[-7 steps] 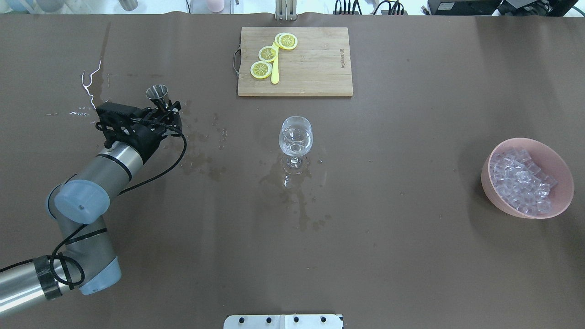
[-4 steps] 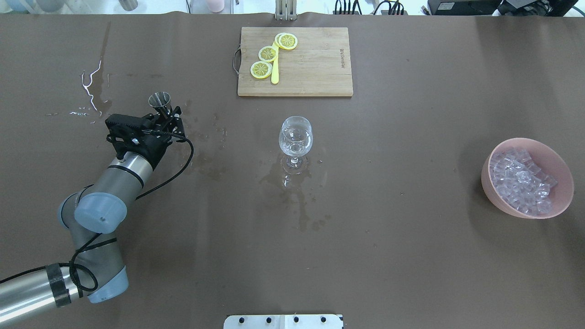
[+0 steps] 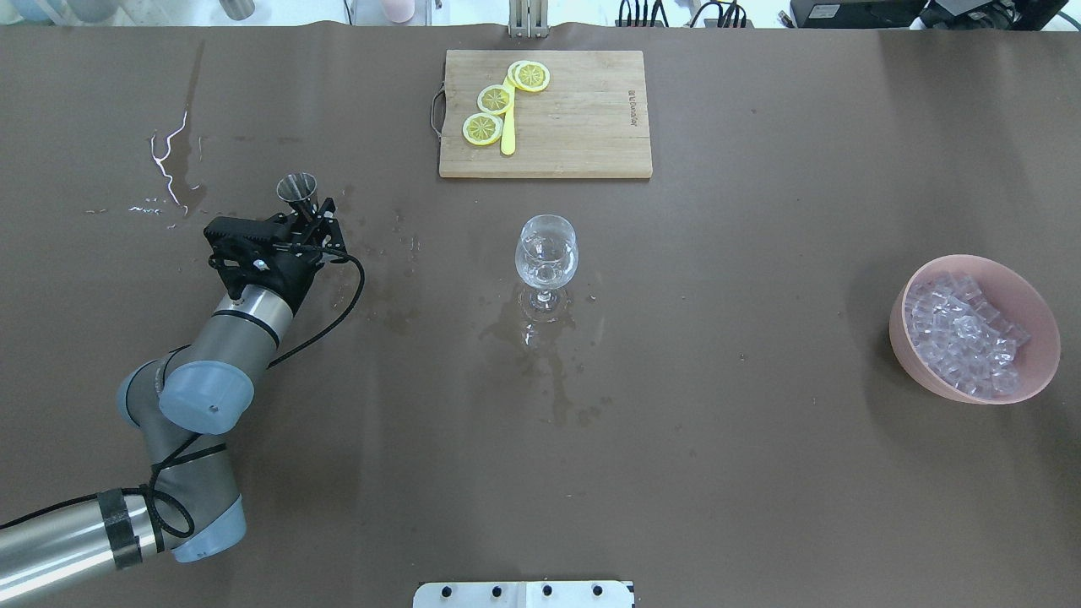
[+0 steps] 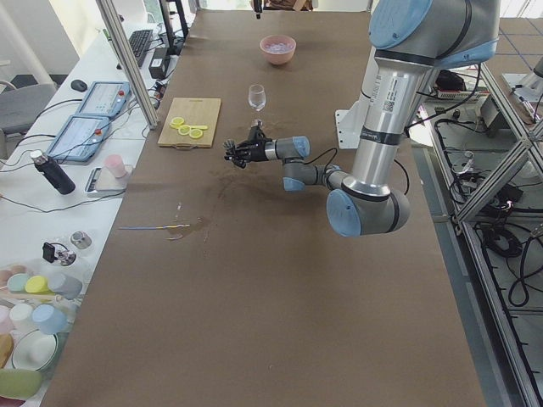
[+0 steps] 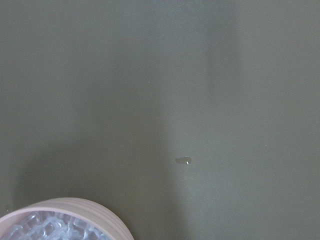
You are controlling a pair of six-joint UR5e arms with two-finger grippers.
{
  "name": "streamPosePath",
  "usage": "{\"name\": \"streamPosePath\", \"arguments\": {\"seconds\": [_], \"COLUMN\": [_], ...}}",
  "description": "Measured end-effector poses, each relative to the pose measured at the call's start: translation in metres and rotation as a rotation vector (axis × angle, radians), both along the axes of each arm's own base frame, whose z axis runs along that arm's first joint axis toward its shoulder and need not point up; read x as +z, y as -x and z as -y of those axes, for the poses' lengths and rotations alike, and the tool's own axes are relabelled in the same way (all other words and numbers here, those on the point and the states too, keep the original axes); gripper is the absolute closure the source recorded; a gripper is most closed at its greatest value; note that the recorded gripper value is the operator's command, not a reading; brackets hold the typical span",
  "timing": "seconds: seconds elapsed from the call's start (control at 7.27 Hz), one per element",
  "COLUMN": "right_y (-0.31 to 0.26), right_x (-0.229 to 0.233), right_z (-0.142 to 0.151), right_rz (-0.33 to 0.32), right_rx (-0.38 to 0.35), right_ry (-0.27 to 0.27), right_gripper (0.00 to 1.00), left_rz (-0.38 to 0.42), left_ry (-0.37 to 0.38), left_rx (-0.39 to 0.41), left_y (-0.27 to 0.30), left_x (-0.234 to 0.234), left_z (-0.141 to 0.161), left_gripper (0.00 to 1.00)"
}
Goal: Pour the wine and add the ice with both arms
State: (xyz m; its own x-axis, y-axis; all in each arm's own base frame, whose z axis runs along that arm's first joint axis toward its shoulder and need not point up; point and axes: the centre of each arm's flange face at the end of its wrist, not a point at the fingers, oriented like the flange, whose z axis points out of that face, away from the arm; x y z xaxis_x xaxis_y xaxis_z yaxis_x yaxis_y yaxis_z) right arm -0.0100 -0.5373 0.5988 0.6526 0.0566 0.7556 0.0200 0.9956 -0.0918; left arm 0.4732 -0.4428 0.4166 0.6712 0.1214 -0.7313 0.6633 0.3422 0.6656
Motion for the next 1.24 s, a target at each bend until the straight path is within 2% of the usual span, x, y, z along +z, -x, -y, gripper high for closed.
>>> {"name": "streamPosePath", "arguments": {"seconds": [0.55,1.24], "right_y": [0.0002,0.0005], "right_x": [-0.0012,-0.0013], "right_z": [0.0017,0.0023], "right_rz": [-0.001,-0.002], "right_rx": [0.0,0.011], "right_ry": [-0.002,0.01], "right_gripper": [0.0,0.0], "left_rz": [-0.017,0.012], "left_ry": [0.082,0.103], "left_rx": [-0.054,-0.158], "left_y": [-0.0087,-0.0079], "left_x": [0.0041,0.0094], "left_z": [0.0002,0.0039], "left_gripper": [1.0,1.0]}}
